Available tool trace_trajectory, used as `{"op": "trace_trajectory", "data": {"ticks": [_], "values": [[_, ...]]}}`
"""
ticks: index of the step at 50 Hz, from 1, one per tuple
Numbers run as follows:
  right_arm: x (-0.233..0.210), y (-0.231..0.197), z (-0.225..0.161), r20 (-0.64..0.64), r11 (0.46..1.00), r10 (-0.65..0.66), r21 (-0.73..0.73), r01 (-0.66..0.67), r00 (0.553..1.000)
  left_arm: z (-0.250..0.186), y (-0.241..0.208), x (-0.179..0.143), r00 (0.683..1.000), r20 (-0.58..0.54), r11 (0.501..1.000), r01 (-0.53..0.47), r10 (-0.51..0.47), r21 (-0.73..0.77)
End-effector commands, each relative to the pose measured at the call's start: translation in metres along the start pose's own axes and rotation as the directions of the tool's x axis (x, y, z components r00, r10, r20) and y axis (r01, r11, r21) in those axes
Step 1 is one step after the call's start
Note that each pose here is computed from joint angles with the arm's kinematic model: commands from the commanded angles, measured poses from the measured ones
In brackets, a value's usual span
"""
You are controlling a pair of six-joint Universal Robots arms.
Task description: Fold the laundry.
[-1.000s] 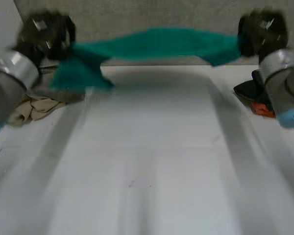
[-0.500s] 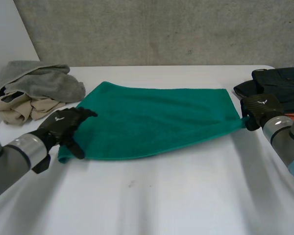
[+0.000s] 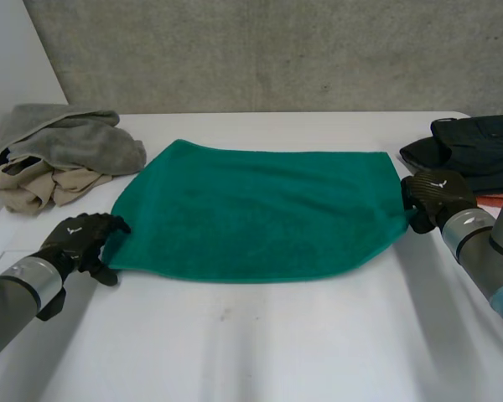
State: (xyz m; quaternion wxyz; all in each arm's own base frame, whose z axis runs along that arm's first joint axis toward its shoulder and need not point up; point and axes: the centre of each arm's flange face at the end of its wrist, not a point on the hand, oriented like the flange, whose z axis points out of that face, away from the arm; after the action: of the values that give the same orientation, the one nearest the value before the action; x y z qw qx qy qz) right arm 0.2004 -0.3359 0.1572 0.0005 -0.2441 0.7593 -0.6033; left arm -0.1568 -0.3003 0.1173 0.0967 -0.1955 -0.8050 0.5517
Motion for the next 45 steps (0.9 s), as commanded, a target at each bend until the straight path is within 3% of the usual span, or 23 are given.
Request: {"op": "trace_trajectory", "data": {"ticks": [1,8,12,16,18,22,25,31,34,39,42,43,45], "values": [[-0.001,-0.006,-0.005,0.001,1.000,-0.001,0.013,0.001,1.000,0.015,0.000,-0.008,0.999,0.013,0.999,-0.033,0.033,0.003],[0.004,-0.027,-0.023,-0.006,0.999,-0.018,0.046,0.018,1.000,-0.006,-0.034,-0.005,0.997,0.037,0.995,-0.065,0.062,0.070],[0.008,-0.043,-0.041,0.017,0.991,-0.135,0.019,0.134,0.991,-0.036,-0.059,0.004,0.997,-0.002,0.992,-0.081,0.082,0.092],[0.018,-0.057,-0.069,0.048,0.951,-0.300,-0.064,0.303,0.953,-0.077,-0.082,0.016,0.990,-0.071,0.991,-0.120,0.123,0.052],[0.021,-0.059,-0.090,0.103,0.906,-0.390,-0.136,0.402,0.915,-0.094,-0.087,0.023,0.983,-0.108,0.989,-0.145,0.146,0.015],[0.023,-0.052,-0.120,0.250,0.810,-0.478,-0.246,0.533,0.842,-0.127,-0.091,0.035,0.956,-0.198,0.967,-0.238,0.216,-0.093],[0.017,-0.047,-0.124,0.314,0.780,-0.511,-0.222,0.585,0.800,-0.140,-0.083,0.042,0.923,-0.285,0.927,-0.320,0.258,-0.197],[0.008,-0.018,-0.108,0.388,0.757,-0.474,-0.278,0.591,0.790,-0.120,-0.053,0.044,0.843,-0.432,0.829,-0.471,0.321,-0.303],[0.007,-0.004,-0.095,0.407,0.730,-0.468,-0.322,0.603,0.784,-0.102,-0.044,0.043,0.823,-0.451,0.795,-0.512,0.346,-0.326],[0.008,-0.006,-0.067,0.367,0.701,-0.511,-0.346,0.624,0.777,-0.046,-0.055,0.039,0.804,-0.374,0.762,-0.575,0.461,-0.296],[0.012,-0.033,-0.041,0.234,0.748,-0.551,-0.289,0.598,0.801,-0.023,-0.082,0.035,0.815,-0.268,0.793,-0.570,0.513,-0.215],[0.013,-0.044,-0.034,0.185,0.773,-0.550,-0.259,0.580,0.815,-0.009,-0.108,0.034,0.824,-0.182,0.819,-0.561,0.537,-0.124],[0.023,-0.085,-0.013,0.006,0.853,-0.510,-0.126,0.506,0.860,0.001,-0.138,0.032,0.830,-0.085,0.833,-0.554,0.551,-0.008]]}}
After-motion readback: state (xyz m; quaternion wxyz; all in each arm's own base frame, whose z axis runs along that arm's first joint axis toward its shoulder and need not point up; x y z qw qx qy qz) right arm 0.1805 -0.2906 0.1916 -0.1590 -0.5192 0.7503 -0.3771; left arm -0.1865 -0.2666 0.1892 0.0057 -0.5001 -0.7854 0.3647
